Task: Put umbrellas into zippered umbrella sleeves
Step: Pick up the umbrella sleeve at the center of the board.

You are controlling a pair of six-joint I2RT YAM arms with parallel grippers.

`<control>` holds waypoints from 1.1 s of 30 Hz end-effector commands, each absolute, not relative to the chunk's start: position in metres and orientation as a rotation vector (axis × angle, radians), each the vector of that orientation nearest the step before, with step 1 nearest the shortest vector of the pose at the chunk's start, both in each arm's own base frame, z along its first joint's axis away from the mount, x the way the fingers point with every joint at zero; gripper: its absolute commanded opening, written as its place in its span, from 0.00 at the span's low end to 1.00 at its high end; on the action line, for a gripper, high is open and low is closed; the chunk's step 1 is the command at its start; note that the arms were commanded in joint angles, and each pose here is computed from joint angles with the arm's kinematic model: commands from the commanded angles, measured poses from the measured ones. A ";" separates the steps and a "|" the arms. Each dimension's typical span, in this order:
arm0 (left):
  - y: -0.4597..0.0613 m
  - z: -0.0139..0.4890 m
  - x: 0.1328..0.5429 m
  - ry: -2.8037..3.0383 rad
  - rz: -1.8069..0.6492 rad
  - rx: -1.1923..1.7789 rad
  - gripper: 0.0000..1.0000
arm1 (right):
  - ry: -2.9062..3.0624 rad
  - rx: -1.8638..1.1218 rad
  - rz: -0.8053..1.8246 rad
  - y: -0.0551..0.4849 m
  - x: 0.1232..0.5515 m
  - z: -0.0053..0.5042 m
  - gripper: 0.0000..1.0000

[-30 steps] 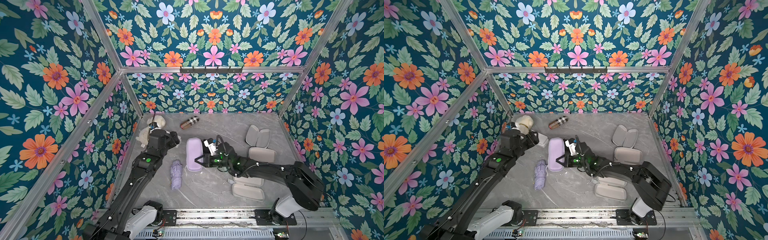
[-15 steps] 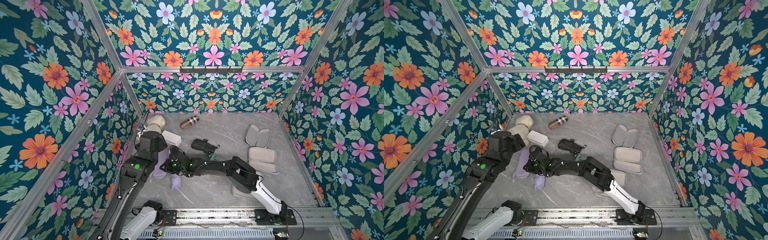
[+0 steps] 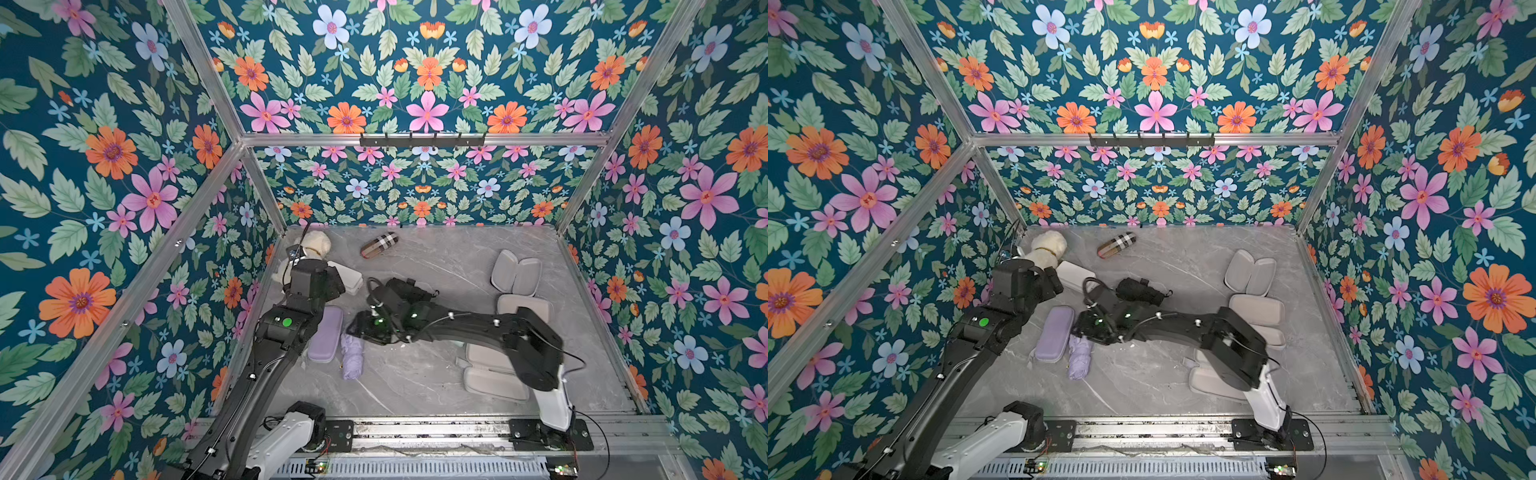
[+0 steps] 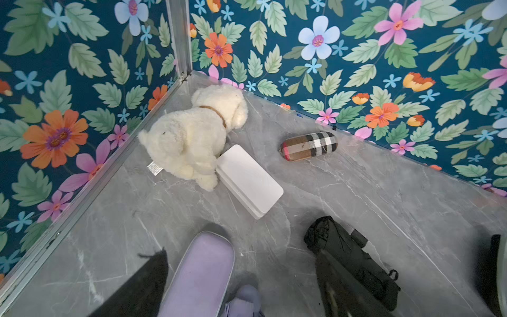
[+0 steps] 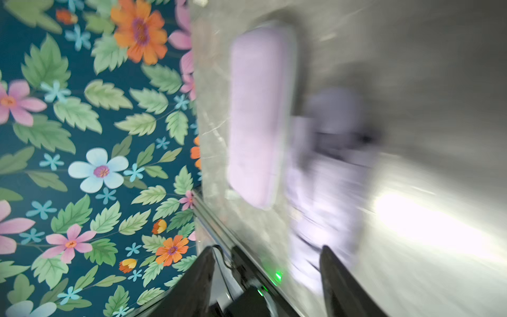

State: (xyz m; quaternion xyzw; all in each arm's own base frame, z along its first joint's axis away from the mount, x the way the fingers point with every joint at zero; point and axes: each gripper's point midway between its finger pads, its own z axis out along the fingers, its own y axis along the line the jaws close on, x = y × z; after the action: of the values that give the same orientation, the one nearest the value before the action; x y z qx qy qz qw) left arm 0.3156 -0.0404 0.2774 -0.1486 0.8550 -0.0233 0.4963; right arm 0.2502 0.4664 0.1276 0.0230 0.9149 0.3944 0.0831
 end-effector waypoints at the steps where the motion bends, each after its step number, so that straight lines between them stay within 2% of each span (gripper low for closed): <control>1: -0.068 0.271 0.333 2.080 -0.154 -0.253 0.84 | 2.845 0.101 0.888 0.381 0.259 0.113 0.57; 5: -0.125 0.244 0.347 2.118 -0.234 -0.089 0.83 | 2.899 0.178 0.430 0.260 0.280 0.108 0.59; 9: -0.186 0.240 0.351 2.078 -0.305 0.103 0.84 | 2.818 0.331 0.191 0.165 0.303 0.131 0.64; 13: -0.223 0.229 0.353 2.077 -0.421 0.190 0.85 | 2.783 0.498 0.050 0.102 0.304 0.135 0.68; 20: -0.241 0.211 0.369 2.096 -0.416 0.266 0.85 | 2.861 0.529 -0.142 0.085 0.304 0.101 0.71; 25: -0.239 0.214 0.372 2.089 -0.396 0.267 0.86 | 2.912 0.539 -0.196 0.082 0.313 0.067 0.68; 29: -0.241 0.202 0.371 2.116 -0.430 0.231 0.86 | 2.962 0.505 -0.183 0.085 0.318 0.044 0.59; 33: -0.247 0.195 0.374 2.137 -0.468 0.200 0.85 | 2.965 0.515 -0.196 0.076 0.318 0.028 0.44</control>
State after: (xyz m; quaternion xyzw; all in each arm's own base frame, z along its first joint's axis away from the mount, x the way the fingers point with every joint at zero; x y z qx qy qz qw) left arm 0.3700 -0.2408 0.1891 0.0934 0.8725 -0.1687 0.4489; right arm 0.3160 0.0806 0.0330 0.1739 0.9810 -0.0629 0.0582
